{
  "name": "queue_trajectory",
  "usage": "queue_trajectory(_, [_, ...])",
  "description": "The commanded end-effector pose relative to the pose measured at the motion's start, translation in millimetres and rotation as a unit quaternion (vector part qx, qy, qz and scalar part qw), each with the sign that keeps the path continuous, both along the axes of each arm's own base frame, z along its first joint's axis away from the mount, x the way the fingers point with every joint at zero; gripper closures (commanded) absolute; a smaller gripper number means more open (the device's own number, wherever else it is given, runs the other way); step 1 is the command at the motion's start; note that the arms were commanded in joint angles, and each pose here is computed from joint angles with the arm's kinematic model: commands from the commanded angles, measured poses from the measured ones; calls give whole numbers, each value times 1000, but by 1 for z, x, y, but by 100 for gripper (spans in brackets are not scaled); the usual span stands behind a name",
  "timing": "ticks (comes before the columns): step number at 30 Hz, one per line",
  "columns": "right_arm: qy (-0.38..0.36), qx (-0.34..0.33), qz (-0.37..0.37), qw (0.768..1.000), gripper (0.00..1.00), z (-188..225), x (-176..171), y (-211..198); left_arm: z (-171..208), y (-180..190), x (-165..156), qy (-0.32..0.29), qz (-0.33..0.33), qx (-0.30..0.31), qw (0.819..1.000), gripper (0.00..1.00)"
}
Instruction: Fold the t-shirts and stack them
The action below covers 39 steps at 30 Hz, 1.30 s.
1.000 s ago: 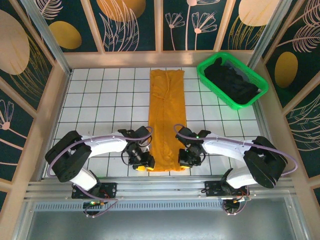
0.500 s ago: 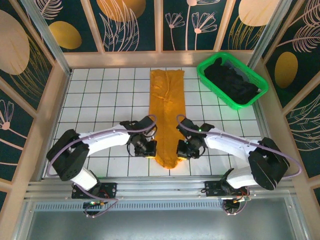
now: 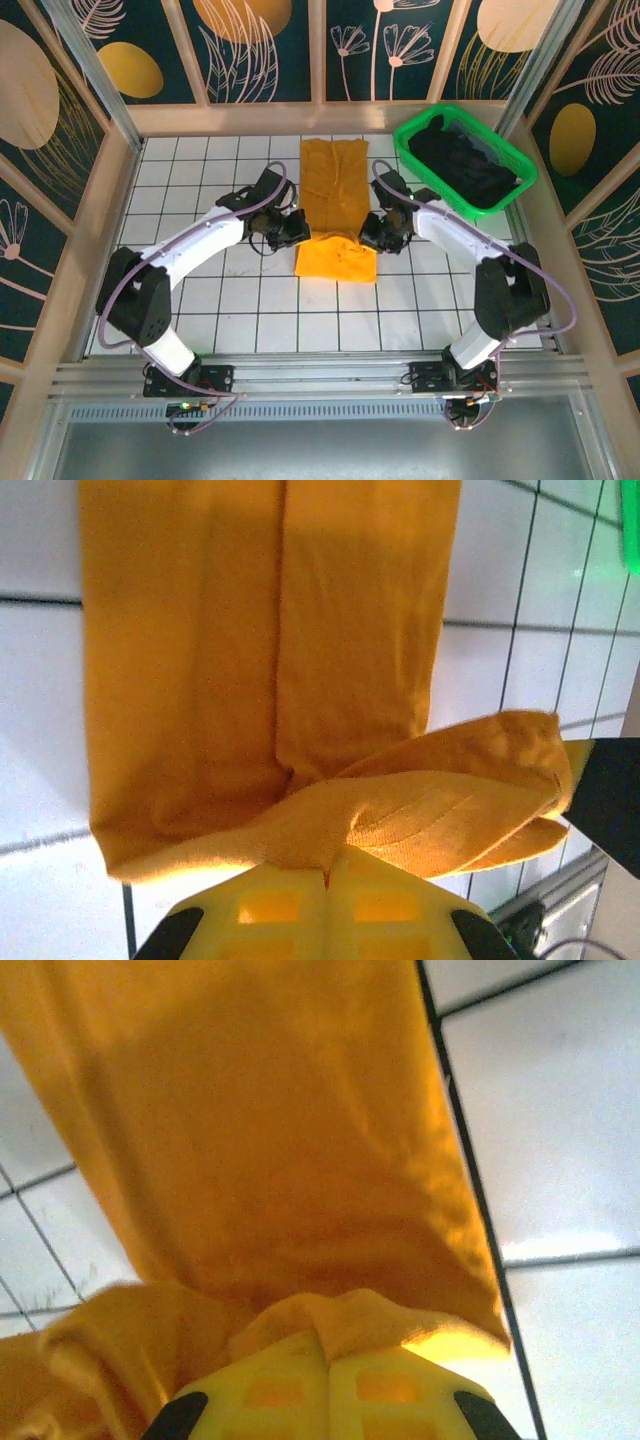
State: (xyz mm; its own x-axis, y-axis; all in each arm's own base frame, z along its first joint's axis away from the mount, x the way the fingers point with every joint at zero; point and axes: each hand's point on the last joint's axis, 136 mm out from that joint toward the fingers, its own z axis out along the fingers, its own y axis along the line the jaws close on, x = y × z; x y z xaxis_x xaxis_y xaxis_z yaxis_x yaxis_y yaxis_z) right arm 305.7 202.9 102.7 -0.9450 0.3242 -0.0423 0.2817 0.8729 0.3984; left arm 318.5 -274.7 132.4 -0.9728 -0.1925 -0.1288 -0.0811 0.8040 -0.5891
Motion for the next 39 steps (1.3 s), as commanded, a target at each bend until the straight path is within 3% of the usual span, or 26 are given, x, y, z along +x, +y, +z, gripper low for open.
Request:
queue_trajectory(1, [-24, -12, 1, 1000, 100, -3, 39, -2, -12, 4, 39, -8, 34, -2, 999, 100])
queue_trajectory(6, [-33, -13, -9, 999, 100, -12, 82, -2, -26, 7, 74, -7, 50, -5, 999, 100])
queue_trajectory(15, [-30, -13, -16, 999, 100, -33, 125, -2, -47, 2, 113, -9, 63, 0, 998, 100])
queue_trajectory(32, [-35, 3, -29, 999, 100, -44, 167, -6, -66, 15, 152, -16, 103, 21, 994, 100])
queue_trajectory(33, [-34, 2, -30, 999, 92, -45, 167, -7, -67, 15, 153, -14, 102, 22, 994, 93])
queue_trajectory(34, [-35, 1, -31, 999, 80, -44, 167, -8, -66, 16, 153, -15, 103, 25, 994, 79])
queue_trajectory(36, [-50, 1, -29, 998, 62, -36, 169, -9, -61, 22, 153, -22, 110, 35, 993, 64])
queue_trajectory(39, [-85, -3, -27, 996, 48, -11, 169, -15, -39, 35, 145, -45, 133, 42, 989, 47])
